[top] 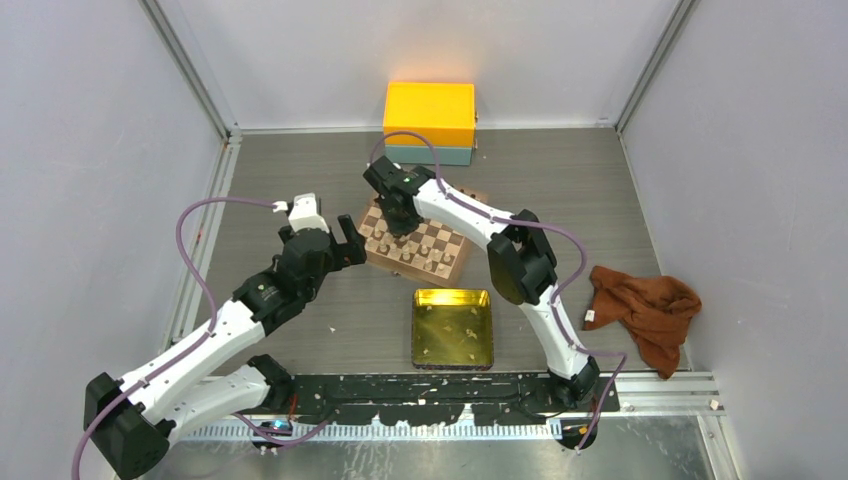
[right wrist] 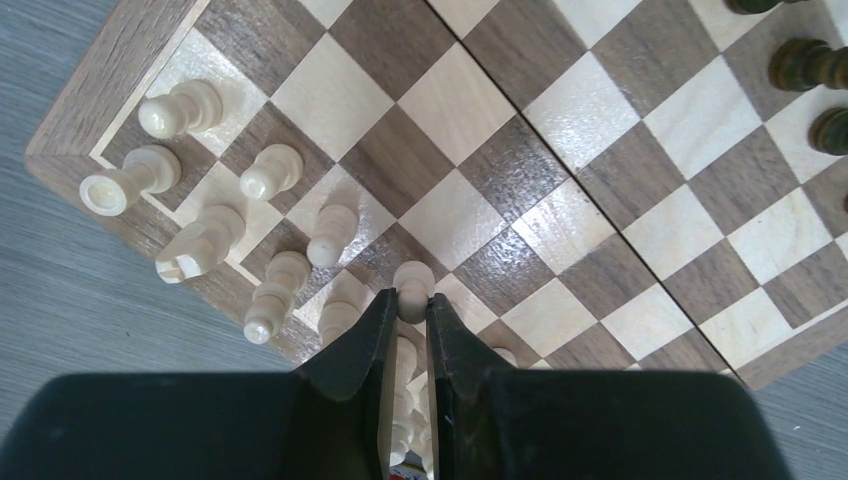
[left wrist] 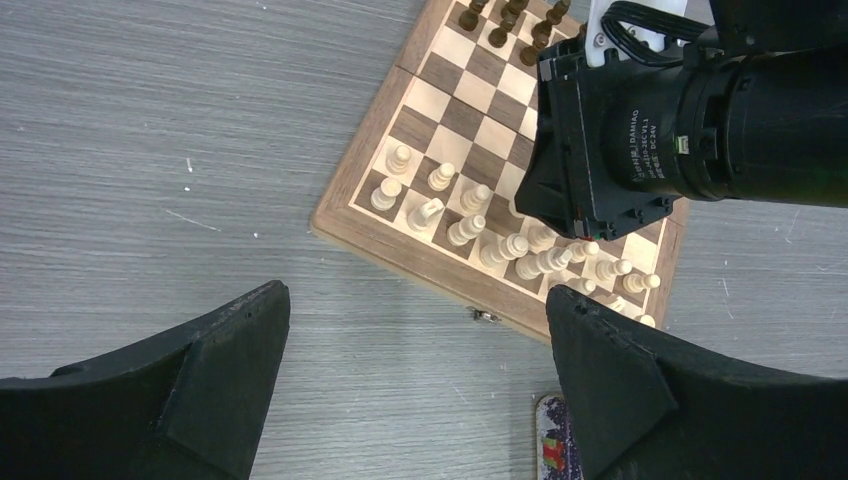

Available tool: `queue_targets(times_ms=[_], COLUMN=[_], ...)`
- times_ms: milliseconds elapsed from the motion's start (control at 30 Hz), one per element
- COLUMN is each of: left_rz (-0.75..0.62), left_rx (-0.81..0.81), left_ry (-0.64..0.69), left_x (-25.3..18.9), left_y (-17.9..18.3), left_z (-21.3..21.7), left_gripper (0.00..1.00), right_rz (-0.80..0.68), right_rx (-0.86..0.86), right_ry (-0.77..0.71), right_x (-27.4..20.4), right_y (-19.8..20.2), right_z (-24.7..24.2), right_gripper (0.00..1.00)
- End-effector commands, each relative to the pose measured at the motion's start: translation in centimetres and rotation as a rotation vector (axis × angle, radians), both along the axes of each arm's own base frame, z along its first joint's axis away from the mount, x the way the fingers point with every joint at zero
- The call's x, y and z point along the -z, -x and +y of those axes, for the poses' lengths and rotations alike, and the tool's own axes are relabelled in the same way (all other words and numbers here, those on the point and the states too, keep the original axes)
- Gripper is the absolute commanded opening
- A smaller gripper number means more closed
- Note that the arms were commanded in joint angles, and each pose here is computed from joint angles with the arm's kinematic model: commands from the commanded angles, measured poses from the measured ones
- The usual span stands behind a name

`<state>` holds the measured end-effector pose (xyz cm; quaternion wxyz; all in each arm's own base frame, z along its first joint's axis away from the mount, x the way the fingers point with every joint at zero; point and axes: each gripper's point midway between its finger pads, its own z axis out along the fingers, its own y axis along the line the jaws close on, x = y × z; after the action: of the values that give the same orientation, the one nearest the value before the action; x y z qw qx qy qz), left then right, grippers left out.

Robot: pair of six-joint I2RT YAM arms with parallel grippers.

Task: Set up the chess pieces on the board
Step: Place the chess piece on the chessboard.

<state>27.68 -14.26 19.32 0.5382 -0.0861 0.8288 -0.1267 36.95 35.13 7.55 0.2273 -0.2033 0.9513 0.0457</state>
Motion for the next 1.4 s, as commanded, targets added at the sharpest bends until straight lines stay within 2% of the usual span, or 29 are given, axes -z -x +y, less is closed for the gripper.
queue_targets(times_ms=[0,767,1167,1367], left_rz=[-0.047,-0.053,-0.050,-0.049], left_rx=[-0.018,-0.026,-0.026,-0.025], left_ry=[0.017,0.012,0.009,0.009], left_x=[-1.3,-1.3,-1.2,-1.1], left_y=[-0.2,-0.1,-0.1,-0.1], left_z=[0.3,0.6,0.6,0.6], left_gripper=[1.00,1.00,1.00,1.00], right_rz=[-0.022,-0.004,0.006,0.001], right_rx=[-0.021,-0.030,-0.039,-0.041], right_ry=[-0.039,-0.039,-0.036,-0.040], right_x=[-1.3,0.2,0.4,0.1], right_y=[-0.3,0.0,0.2,0.2], right_z=[1.2,1.8,1.8,1.8], right_gripper=[0.01,0.02,0.22,0.26])
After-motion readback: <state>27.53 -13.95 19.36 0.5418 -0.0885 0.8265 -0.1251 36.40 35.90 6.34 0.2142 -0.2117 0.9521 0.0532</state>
